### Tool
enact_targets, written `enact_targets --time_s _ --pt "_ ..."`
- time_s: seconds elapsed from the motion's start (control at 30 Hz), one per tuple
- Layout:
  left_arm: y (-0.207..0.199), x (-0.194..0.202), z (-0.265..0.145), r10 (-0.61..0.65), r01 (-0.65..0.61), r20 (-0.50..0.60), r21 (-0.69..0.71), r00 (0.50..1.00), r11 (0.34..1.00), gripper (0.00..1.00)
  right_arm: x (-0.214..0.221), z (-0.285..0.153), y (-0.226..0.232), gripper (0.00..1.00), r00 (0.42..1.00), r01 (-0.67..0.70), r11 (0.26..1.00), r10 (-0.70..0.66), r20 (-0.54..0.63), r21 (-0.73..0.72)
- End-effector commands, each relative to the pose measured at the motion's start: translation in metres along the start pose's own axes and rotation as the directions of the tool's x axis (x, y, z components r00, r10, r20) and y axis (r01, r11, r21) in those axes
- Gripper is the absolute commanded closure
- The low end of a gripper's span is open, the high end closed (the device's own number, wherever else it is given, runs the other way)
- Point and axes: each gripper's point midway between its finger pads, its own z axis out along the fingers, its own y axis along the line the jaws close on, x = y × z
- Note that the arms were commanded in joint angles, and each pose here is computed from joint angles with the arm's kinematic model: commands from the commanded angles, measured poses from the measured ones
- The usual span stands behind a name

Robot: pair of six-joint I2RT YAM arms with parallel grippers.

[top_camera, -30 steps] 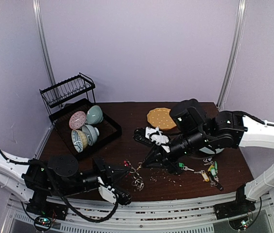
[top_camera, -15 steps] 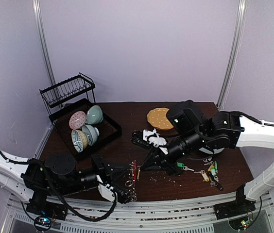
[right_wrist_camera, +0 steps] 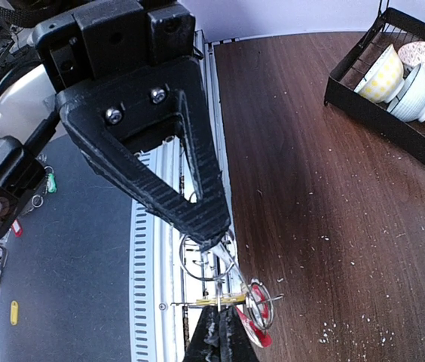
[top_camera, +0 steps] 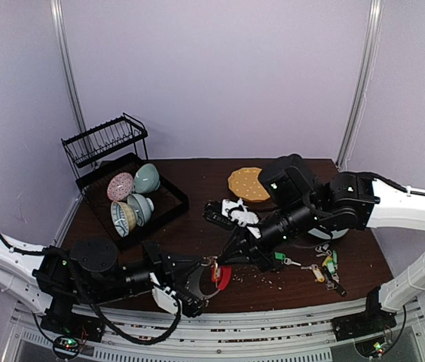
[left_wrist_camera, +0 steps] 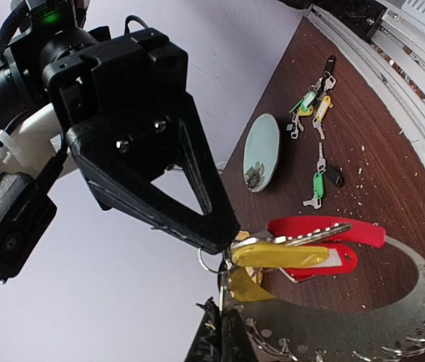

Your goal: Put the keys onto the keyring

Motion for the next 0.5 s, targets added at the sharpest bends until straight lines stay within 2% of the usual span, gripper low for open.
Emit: enact_targets --time_s 0.0,0.47 --pt "0.0108 -0.0085 -0.0003 0.000 0.000 0.027 -0.019 1.000 1.000 1.00 -0.0128 -0.0057 0.0038 1.00 1.000 0.006 1.000 -0.006 0.022 -0.005" --pt "0.0158 -0.0130 -0.0029 -0.037 0.038 0.051 -0.018 0.998 0.999 1.00 -0.0061 -0.0010 0.0039 1.00 1.000 0.000 1.000 0.000 -0.002 -0.013"
